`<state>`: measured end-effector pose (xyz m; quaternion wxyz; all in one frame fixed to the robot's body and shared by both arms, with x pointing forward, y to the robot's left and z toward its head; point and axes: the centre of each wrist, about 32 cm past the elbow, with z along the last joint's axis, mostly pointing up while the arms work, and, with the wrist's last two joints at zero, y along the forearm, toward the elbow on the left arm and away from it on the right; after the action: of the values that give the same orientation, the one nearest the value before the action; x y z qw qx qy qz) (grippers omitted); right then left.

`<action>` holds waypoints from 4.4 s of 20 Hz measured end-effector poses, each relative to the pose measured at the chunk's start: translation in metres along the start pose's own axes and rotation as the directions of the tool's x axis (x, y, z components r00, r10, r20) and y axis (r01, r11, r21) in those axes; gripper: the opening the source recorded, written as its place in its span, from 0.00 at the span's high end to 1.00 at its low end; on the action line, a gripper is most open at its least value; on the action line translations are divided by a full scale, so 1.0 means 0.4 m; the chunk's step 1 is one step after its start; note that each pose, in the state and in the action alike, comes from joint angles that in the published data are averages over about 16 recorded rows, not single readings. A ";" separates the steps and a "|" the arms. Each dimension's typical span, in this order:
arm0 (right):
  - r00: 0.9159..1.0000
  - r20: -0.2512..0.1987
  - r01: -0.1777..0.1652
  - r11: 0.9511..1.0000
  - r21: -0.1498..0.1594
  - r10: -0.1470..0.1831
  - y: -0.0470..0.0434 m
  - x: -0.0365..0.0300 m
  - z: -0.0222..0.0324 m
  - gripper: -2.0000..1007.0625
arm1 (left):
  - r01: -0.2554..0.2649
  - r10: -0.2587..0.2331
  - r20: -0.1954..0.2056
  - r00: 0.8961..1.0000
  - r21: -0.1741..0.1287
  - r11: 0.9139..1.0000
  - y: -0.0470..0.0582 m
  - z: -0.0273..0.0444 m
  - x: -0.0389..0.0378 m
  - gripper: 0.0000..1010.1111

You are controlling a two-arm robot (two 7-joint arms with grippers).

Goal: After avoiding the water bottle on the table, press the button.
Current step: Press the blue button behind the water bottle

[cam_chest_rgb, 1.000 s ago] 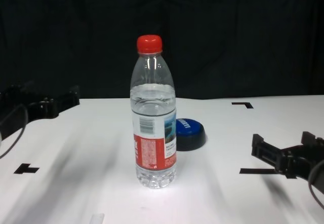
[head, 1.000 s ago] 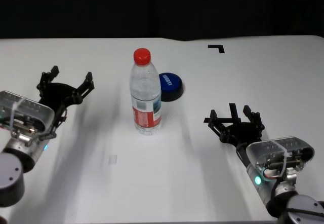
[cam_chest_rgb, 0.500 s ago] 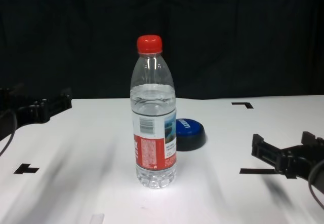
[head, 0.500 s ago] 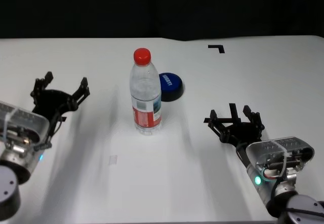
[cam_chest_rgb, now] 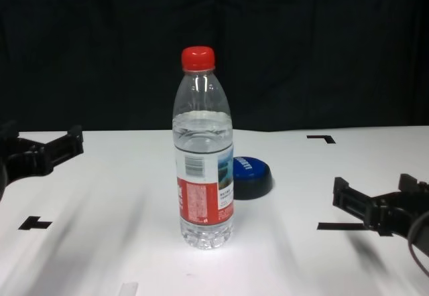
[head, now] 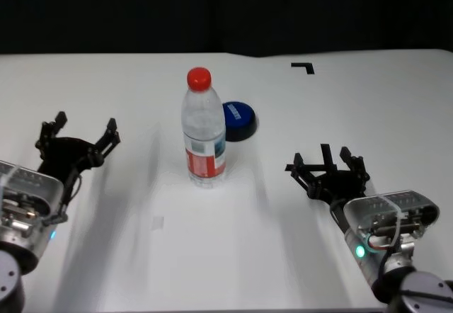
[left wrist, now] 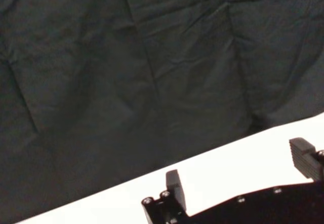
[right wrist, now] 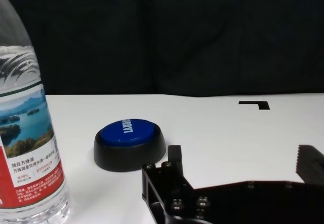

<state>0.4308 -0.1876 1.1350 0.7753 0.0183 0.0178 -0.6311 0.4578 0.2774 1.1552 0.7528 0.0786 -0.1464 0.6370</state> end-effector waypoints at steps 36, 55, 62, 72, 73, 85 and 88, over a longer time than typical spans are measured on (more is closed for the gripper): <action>1.000 0.000 0.000 1.000 0.000 0.000 0.000 0.000 0.000 0.00 | -0.084 0.085 -0.034 0.996 0.044 0.996 0.130 -0.003 -0.068 0.01; 1.000 0.000 0.000 1.000 0.000 0.000 0.000 0.000 0.000 0.00 | -0.093 0.095 -0.030 0.995 0.059 0.994 0.135 -0.008 -0.079 0.01; 1.000 0.000 0.000 1.000 0.000 0.000 0.000 0.000 0.000 0.00 | -0.093 0.095 -0.029 0.995 0.059 0.994 0.135 -0.008 -0.079 0.01; 1.000 0.004 0.000 1.000 0.004 0.000 0.002 0.000 0.002 0.00 | -0.093 0.095 -0.032 0.995 0.057 0.994 0.135 -0.008 -0.079 0.01; 1.000 0.005 0.000 1.000 0.006 0.000 0.003 -0.001 0.003 0.00 | -0.093 0.095 -0.032 0.995 0.057 0.994 0.135 -0.008 -0.079 0.01; 0.999 0.033 -0.007 0.999 0.045 0.006 0.029 0.002 0.026 0.00 | -0.093 0.095 -0.033 0.995 0.057 0.994 0.135 -0.008 -0.079 0.01; 0.999 0.043 -0.011 0.998 0.059 0.009 0.039 0.005 0.036 0.00 | -0.093 0.095 -0.033 0.995 0.057 0.994 0.135 -0.008 -0.079 0.01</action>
<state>0.4466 -0.1871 1.1493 0.7777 0.0278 -0.0175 -0.6278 0.4007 0.2582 1.1383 0.7219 0.0810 -0.1190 0.6769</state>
